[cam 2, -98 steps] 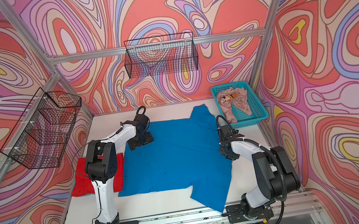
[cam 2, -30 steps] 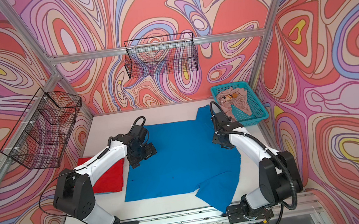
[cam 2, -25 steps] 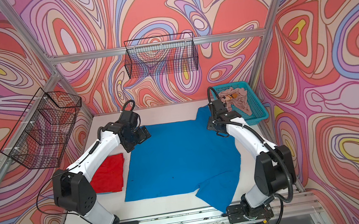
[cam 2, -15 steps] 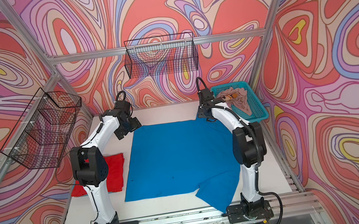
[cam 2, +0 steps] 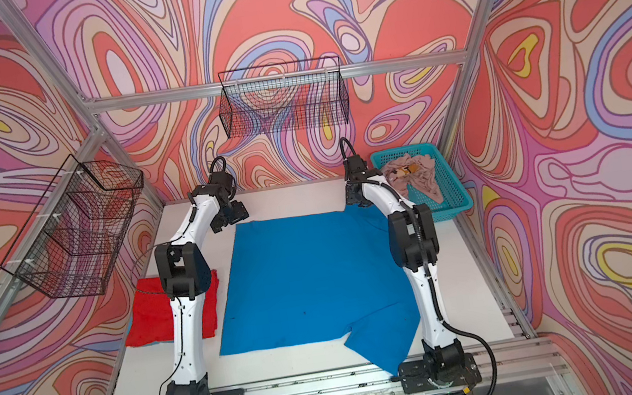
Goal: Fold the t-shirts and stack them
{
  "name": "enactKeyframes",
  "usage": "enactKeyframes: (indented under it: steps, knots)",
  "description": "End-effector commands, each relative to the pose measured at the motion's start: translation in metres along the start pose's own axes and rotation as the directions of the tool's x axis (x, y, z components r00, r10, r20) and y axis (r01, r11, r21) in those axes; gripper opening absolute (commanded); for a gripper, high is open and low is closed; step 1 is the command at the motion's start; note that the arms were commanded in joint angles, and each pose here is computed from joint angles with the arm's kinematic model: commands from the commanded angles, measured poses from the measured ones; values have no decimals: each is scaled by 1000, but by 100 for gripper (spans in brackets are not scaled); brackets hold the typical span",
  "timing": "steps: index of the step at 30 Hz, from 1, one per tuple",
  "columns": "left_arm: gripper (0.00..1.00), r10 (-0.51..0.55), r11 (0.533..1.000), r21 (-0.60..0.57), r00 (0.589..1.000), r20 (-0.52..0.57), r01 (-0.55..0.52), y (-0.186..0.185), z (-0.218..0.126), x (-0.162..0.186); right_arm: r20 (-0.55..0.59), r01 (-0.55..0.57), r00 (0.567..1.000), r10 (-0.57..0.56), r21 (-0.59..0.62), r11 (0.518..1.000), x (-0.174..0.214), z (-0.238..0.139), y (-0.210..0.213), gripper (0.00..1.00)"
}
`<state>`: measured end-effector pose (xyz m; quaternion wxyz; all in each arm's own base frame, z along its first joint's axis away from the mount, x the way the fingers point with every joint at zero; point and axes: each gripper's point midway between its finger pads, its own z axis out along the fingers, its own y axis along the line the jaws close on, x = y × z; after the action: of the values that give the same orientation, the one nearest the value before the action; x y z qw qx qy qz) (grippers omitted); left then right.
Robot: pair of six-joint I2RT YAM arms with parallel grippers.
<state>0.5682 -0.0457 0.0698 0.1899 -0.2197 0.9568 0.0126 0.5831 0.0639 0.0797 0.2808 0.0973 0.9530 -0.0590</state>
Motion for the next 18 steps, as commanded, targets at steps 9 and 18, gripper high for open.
enactKeyframes:
  steps: [9, 18]
  knots:
    - [68, 34, 999, 42, 991, -127, -29, -5, 38, 24, 30, 43, 999, -42, -5, 999, -11, 13, 5, 82]
    - [66, 48, 998, 41, 995, -93, -45, -7, 47, 17, 51, 44, 998, -43, -24, 999, -14, 8, 7, 82]
